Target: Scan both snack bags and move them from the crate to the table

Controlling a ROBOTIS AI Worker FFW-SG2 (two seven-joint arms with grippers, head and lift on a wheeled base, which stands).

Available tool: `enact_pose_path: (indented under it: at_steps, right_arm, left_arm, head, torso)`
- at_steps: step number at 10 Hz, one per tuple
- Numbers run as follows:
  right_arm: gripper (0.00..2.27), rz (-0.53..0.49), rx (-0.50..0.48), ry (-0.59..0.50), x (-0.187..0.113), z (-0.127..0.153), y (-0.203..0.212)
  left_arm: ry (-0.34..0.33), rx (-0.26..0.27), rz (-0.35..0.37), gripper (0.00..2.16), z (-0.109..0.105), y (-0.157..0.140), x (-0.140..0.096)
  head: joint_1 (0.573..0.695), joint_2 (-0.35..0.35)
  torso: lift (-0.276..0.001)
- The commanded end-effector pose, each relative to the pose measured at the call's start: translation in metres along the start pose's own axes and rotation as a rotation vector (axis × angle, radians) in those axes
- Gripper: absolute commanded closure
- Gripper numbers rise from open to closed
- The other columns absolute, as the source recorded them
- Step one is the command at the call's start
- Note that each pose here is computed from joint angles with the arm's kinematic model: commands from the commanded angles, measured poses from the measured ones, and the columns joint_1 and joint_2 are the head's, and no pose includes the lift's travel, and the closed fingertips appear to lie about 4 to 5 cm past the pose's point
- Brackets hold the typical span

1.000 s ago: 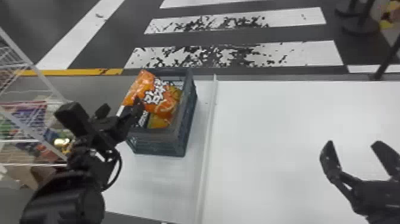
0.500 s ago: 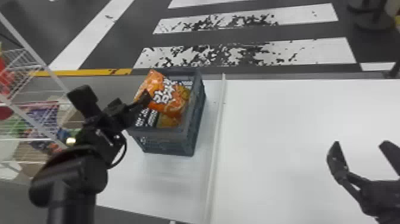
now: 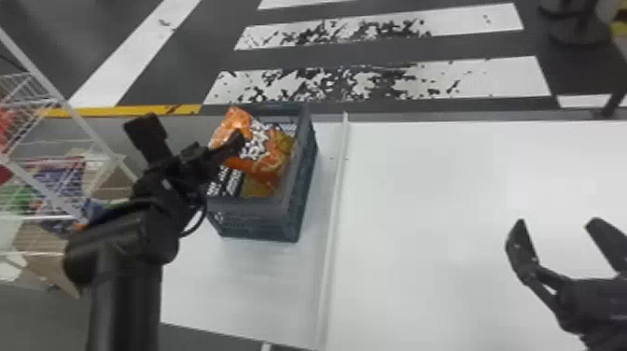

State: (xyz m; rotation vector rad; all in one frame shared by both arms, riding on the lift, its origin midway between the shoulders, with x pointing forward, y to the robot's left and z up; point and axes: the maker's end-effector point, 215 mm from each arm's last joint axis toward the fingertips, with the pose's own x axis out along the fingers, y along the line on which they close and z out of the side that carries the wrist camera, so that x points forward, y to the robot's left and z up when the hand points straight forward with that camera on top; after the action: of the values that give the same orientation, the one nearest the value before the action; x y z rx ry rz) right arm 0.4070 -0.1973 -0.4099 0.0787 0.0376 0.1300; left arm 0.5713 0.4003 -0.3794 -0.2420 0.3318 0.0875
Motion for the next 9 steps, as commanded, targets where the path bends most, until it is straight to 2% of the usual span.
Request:
enact_pose_path:
  at_steps: [1, 6, 7, 8, 9]
  right_arm:
    - [0.06, 0.001, -0.002, 0.006, 0.003, -0.001, 0.000]
    - [0.06, 0.004, 0.000, 0.003, 0.003, 0.000, 0.001]
    - [0.06, 0.004, 0.001, 0.000, 0.004, 0.001, 0.002]
    - [0.06, 0.006, 0.001, -0.001, 0.003, 0.002, 0.003]
    - [0.06, 0.006, 0.002, -0.002, 0.003, 0.003, 0.004]
  left_arm:
    - [0.020, -0.008, -0.003, 0.01, -0.009, -0.001, 0.007]
    - [0.029, 0.010, -0.045, 0.02, -0.012, -0.025, 0.011]
    - [0.024, 0.018, -0.059, 0.15, -0.010, -0.034, 0.010]
    - [0.022, 0.021, -0.075, 0.42, -0.010, -0.039, 0.009]
    - [0.017, 0.028, -0.076, 0.97, -0.008, -0.041, 0.007]
  head:
    - [0.695, 0.227]
    - [0.695, 0.205]
    - [0.695, 0.202]
    - [0.695, 0.195]
    - [0.695, 0.187]
  torso:
    - [-0.088]
    - [-0.088]
    - [-0.088]
    - [-0.088]
    - [-0.088]
